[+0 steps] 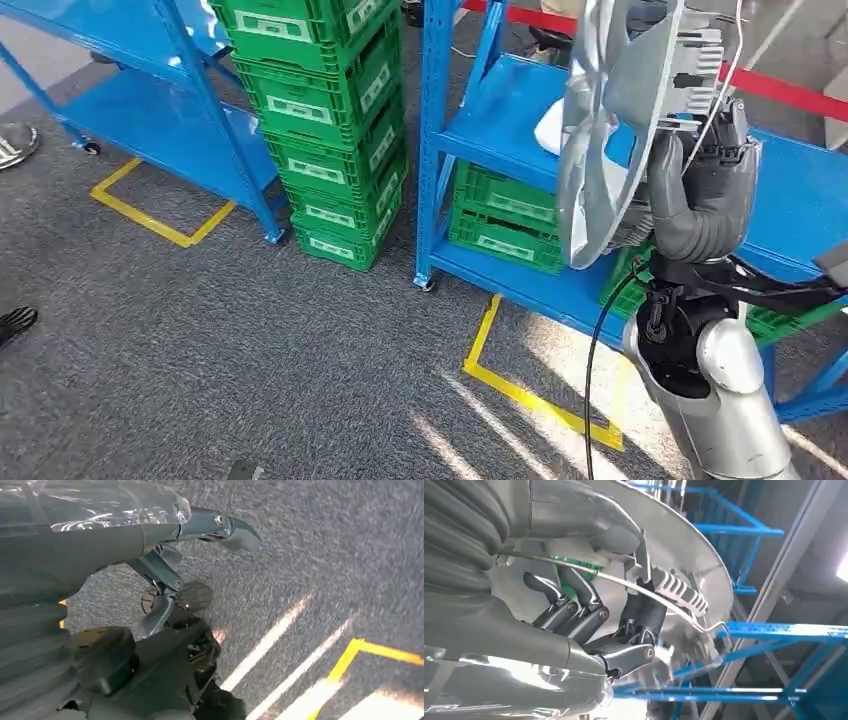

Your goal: Take the parts from the cabinet and place them on the table.

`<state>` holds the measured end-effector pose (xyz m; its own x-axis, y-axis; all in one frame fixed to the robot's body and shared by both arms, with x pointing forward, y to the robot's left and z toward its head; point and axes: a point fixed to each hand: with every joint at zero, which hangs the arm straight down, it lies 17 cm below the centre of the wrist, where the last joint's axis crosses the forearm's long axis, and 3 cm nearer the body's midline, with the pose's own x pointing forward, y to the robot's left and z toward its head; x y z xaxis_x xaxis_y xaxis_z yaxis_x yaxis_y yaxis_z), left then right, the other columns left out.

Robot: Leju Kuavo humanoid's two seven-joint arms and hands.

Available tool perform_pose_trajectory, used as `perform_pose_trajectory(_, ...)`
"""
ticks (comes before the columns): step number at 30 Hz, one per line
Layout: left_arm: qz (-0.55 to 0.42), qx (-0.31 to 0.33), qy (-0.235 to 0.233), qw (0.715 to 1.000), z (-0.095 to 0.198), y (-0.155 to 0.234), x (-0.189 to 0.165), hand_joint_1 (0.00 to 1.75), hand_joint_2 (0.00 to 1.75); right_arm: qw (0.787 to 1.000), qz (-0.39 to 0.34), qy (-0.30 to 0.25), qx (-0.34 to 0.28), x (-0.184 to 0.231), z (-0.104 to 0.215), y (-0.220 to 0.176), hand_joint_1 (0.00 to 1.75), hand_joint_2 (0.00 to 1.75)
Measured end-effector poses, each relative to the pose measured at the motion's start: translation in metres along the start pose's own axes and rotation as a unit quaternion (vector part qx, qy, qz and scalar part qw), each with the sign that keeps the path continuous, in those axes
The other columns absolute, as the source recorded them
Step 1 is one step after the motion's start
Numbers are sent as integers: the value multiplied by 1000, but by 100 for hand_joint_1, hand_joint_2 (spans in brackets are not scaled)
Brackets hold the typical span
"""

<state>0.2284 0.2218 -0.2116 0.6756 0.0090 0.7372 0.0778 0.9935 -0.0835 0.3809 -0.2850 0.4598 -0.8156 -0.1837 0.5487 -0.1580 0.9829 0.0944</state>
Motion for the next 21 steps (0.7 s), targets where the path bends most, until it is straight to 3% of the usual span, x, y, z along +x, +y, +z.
perform_pose_trajectory(21, 2, -1, 3, 1000, 2, -3, -4, 0, 175, 1000, 1, 6, 0, -1, 2, -1, 175, 175)
